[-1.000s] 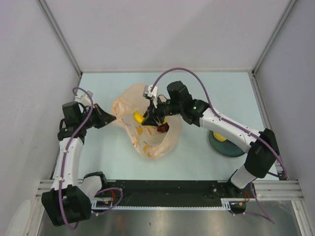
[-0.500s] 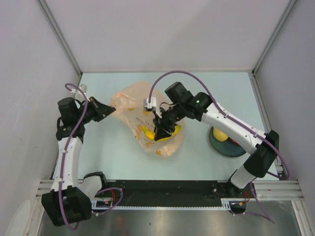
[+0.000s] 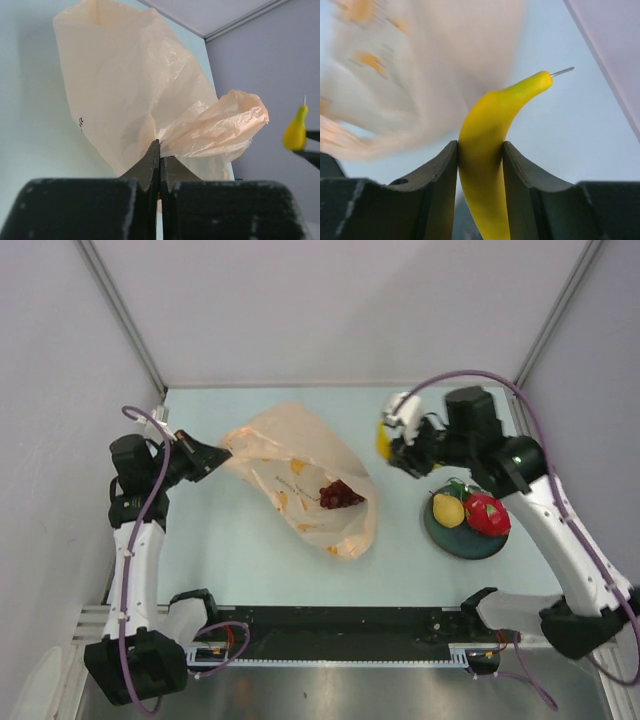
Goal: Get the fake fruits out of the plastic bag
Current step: Place the fake fruit on the plate.
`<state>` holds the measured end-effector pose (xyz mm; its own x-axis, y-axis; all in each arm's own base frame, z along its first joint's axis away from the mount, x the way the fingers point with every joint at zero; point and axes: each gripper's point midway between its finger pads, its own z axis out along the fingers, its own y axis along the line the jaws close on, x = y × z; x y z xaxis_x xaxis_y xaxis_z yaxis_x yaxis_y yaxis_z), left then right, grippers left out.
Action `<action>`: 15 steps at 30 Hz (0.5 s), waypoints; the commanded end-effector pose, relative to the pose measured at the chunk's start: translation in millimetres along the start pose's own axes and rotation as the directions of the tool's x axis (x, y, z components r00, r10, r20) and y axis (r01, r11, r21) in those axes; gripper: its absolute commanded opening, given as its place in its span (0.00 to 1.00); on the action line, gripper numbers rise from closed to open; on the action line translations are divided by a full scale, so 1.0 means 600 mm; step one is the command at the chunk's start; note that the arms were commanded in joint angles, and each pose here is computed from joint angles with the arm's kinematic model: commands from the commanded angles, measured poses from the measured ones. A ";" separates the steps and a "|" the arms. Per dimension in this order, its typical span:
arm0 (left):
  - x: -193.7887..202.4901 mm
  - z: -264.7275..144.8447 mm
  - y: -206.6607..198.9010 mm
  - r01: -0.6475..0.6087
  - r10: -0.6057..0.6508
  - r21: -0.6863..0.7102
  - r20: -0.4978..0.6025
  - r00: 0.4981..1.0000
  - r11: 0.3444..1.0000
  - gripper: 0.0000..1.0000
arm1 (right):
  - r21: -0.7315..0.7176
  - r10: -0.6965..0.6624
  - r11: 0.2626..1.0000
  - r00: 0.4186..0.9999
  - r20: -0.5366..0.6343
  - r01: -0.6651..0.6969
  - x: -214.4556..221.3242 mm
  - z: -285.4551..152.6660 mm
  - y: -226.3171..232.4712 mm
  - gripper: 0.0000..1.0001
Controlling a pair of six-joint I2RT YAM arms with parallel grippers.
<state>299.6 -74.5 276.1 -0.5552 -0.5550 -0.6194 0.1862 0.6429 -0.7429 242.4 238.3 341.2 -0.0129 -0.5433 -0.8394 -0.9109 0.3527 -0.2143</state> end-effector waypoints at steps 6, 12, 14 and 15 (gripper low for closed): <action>0.005 -0.010 0.000 -0.042 0.042 0.003 0.052 0.998 0.999 0.00 | 0.202 0.094 0.979 0.953 -0.287 -0.035 0.256 -0.190 0.013 0.00; 0.010 -0.004 0.016 -0.046 0.047 -0.018 0.043 0.998 0.999 0.00 | -0.013 0.069 0.996 0.863 -0.500 -0.087 0.400 -0.204 0.123 0.00; 0.007 -0.003 0.020 -0.053 0.055 -0.029 0.050 0.997 0.998 0.00 | -0.060 0.019 0.996 0.855 -0.518 -0.059 0.430 -0.201 0.144 0.00; 0.006 -0.003 0.021 -0.057 0.058 -0.031 0.050 0.997 0.998 0.00 | -0.068 0.008 0.996 0.863 -0.505 -0.049 0.432 -0.196 0.149 0.00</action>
<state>292.9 -71.9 260.4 -0.5386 -0.5629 -0.6269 0.1646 0.6595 -0.7335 161.6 43.5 197.4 -0.2621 -0.7824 -0.5650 -0.8455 0.4684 -0.2564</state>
